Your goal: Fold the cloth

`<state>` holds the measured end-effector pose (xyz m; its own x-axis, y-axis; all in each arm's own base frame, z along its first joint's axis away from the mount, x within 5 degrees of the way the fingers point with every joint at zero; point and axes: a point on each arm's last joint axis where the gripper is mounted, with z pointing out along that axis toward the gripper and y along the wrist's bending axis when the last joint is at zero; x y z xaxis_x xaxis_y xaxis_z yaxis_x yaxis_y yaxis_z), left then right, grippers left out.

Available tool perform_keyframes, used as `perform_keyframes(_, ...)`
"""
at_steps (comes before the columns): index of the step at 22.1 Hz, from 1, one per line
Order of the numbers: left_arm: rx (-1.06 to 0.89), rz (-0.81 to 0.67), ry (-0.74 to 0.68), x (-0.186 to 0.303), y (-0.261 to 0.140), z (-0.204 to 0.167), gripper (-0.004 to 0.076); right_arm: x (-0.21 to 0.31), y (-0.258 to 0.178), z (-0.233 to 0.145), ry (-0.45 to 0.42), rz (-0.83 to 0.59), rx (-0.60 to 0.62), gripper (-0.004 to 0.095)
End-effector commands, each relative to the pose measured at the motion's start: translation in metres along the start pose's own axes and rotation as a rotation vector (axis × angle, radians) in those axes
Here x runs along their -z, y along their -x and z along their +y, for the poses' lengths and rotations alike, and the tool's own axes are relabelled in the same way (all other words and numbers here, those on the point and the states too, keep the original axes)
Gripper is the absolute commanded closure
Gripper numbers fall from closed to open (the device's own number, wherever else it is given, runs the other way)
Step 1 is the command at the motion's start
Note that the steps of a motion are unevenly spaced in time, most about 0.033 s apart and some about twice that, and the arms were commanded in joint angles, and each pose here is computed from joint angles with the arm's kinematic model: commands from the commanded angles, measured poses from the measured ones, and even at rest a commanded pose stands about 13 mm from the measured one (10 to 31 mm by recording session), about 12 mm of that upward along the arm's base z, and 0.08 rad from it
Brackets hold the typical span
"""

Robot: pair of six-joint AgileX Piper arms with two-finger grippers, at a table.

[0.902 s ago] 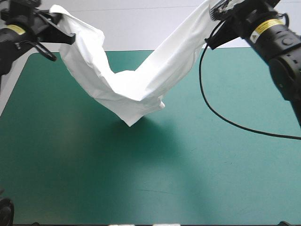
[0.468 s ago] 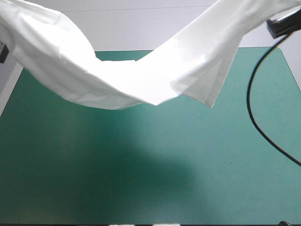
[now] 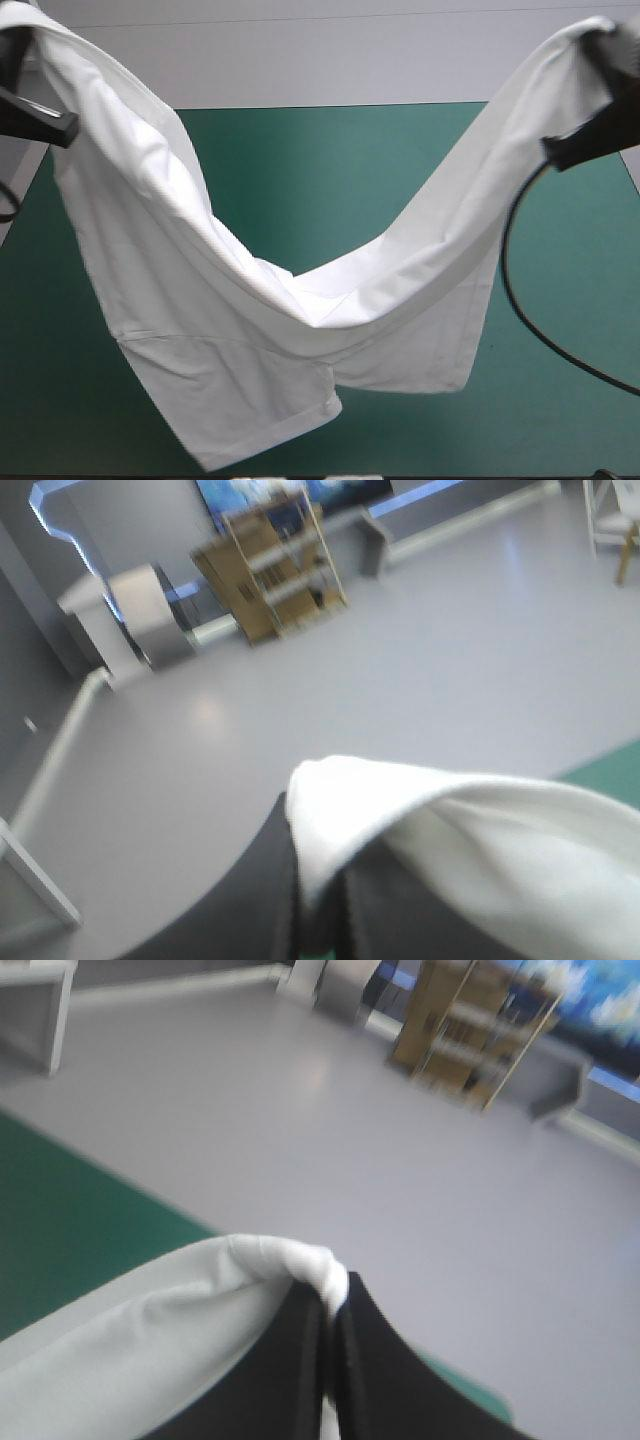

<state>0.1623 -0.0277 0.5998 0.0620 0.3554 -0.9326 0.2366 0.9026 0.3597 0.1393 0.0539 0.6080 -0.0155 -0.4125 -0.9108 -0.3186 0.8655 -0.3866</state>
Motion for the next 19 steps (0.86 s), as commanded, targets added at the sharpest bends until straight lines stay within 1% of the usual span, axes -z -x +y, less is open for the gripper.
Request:
perform_keyframes(1,0.081,0.127,-0.097,-0.053,-0.036,-0.009,0.0705,-0.063,-0.032,0.029,0.099,0.187,-0.025,0.0921)
perform_keyframes(2,0.101,0.192,-0.126,-0.071,-0.054,-0.014,0.0705,-0.083,-0.048,0.040,0.130,0.257,-0.026,0.0921)
perform_keyframes(4,0.130,0.306,-0.163,-0.101,-0.090,-0.022,0.0705,-0.115,-0.075,0.059,0.172,0.347,-0.020,0.0921)
perform_keyframes(5,0.153,0.407,-0.182,-0.131,-0.133,-0.032,0.0705,-0.151,-0.112,0.080,0.205,0.429,-0.034,0.0921)
perform_keyframes(6,0.155,0.459,-0.175,-0.150,-0.162,-0.038,0.0705,-0.176,-0.142,0.090,0.213,0.480,-0.047,0.0921)
perform_keyframes(7,0.158,0.500,-0.167,-0.166,-0.188,-0.043,0.0705,-0.193,-0.164,0.092,0.209,0.516,-0.065,0.0921)
perform_keyframes(9,0.162,0.535,-0.152,-0.193,-0.220,-0.048,0.0705,-0.223,-0.196,0.071,0.150,0.530,-0.131,0.0921)
perform_keyframes(10,0.172,0.515,-0.131,-0.206,-0.230,-0.049,0.0705,-0.235,-0.208,0.049,0.106,0.516,-0.171,0.0922)
perform_keyframes(11,0.172,0.485,-0.108,-0.211,-0.231,-0.047,0.0705,-0.239,-0.212,0.039,0.088,0.508,-0.184,0.0922)
perform_keyframes(12,0.179,0.447,-0.077,-0.219,-0.235,-0.046,0.0705,-0.245,-0.219,0.018,0.045,0.505,-0.202,0.0922)
perform_keyframes(13,0.178,0.415,-0.053,-0.226,-0.236,-0.044,0.0705,-0.248,-0.224,0.004,0.020,0.510,-0.216,0.0922)
perform_keyframes(14,0.182,0.416,-0.049,-0.233,-0.241,-0.045,0.0705,-0.252,-0.233,-0.012,-0.005,0.515,-0.239,0.0922)
perform_keyframes(17,0.213,0.454,-0.065,-0.249,-0.258,-0.049,0.0705,-0.261,-0.256,-0.035,-0.028,0.546,-0.296,0.0922)
perform_keyframes(19,0.257,0.482,-0.077,-0.258,-0.271,-0.054,0.0705,-0.268,-0.271,-0.039,-0.022,0.569,-0.321,0.0922)
